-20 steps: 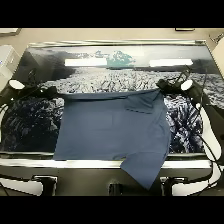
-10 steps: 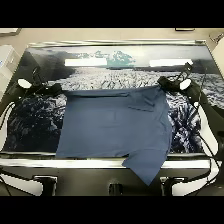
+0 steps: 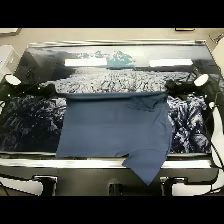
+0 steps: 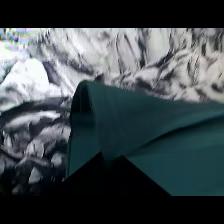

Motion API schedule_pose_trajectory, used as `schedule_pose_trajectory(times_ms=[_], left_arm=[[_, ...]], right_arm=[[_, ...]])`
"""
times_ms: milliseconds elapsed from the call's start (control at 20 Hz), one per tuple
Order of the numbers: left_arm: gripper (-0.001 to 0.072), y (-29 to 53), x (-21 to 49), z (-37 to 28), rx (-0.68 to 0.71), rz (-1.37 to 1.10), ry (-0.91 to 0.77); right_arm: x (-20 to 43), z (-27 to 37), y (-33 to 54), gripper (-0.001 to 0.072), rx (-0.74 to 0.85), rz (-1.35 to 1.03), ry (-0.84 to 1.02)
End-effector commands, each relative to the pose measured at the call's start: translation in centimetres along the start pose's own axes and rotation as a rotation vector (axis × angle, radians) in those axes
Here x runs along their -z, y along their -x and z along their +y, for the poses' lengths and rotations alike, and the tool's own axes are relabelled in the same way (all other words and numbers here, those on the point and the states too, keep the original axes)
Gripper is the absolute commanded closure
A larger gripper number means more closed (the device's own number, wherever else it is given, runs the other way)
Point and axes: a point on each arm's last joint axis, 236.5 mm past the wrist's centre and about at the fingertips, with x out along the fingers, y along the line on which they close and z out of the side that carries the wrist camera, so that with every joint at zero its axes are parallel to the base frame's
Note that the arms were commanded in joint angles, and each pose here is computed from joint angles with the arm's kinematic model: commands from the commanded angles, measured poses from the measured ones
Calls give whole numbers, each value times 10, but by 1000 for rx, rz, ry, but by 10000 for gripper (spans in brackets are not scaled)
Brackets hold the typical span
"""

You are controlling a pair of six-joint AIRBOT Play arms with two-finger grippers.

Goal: Fold the clothes and pants, and hang the long-sleeved shirts on hangers.

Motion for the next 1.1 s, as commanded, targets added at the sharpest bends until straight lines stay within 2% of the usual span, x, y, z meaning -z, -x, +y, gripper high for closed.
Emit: schedule_pose_trajectory(times_ms=[0,200,450,1050], left_arm=[[687,7,73,15,-16,281,6],[687,-9,116,25,-2,399,51],[687,-14,127,28,1,427,61],[687,-17,138,29,8,485,72]], right_arm=[[90,-26,21,677,98,361,9],[122,-52,5,678,171,439,-33],[139,-66,-1,678,207,478,-61],[131,-68,-7,676,220,431,-106]])
